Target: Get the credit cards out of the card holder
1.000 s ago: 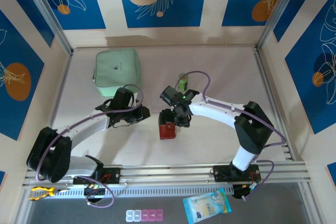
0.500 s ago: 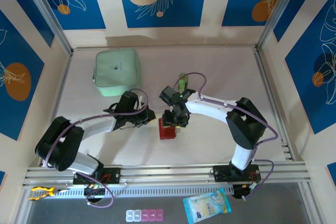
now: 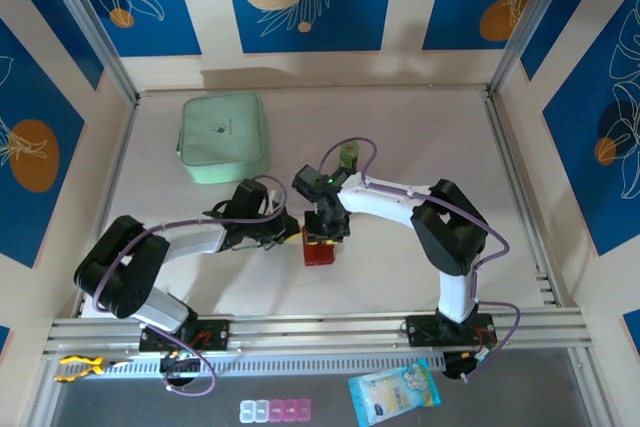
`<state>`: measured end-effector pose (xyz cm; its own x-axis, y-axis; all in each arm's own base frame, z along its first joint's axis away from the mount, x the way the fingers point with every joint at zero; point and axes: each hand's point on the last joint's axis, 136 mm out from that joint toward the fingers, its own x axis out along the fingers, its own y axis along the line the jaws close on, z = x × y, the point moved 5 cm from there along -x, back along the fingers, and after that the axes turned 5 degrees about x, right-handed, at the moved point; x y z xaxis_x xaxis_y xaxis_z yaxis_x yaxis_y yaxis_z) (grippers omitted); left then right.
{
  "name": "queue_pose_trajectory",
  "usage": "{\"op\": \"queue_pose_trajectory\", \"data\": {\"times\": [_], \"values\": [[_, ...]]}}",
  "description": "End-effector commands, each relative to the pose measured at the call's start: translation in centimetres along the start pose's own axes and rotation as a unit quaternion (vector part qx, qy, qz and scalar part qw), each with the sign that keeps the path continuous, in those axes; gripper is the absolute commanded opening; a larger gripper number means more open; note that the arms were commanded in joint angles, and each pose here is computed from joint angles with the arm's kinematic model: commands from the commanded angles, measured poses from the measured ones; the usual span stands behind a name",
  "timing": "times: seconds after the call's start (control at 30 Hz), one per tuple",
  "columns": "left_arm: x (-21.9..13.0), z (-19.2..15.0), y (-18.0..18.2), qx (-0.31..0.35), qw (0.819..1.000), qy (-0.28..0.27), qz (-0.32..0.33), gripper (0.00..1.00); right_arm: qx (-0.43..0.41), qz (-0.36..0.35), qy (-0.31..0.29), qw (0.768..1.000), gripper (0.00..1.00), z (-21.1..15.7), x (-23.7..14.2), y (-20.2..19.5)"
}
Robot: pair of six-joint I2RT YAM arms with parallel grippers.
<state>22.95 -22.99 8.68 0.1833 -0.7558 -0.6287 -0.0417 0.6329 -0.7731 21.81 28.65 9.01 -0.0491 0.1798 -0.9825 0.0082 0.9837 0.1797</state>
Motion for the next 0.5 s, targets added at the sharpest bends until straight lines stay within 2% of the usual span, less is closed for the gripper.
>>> {"op": "queue_pose_trajectory", "data": {"times": [0.0, 0.47], "values": [[0.6, -0.6, -0.4, -0.001, 1.000, 0.018, -0.009, 0.00, -0.003, -0.015, 0.013, 1.000, 0.37, -0.3, 0.3, -0.1], [2.3, -2.0, 0.2, -0.017, 0.999, 0.041, 0.012, 0.00, -0.003, -0.021, 0.019, 1.000, 0.21, -0.5, 1.1, -0.1]]}}
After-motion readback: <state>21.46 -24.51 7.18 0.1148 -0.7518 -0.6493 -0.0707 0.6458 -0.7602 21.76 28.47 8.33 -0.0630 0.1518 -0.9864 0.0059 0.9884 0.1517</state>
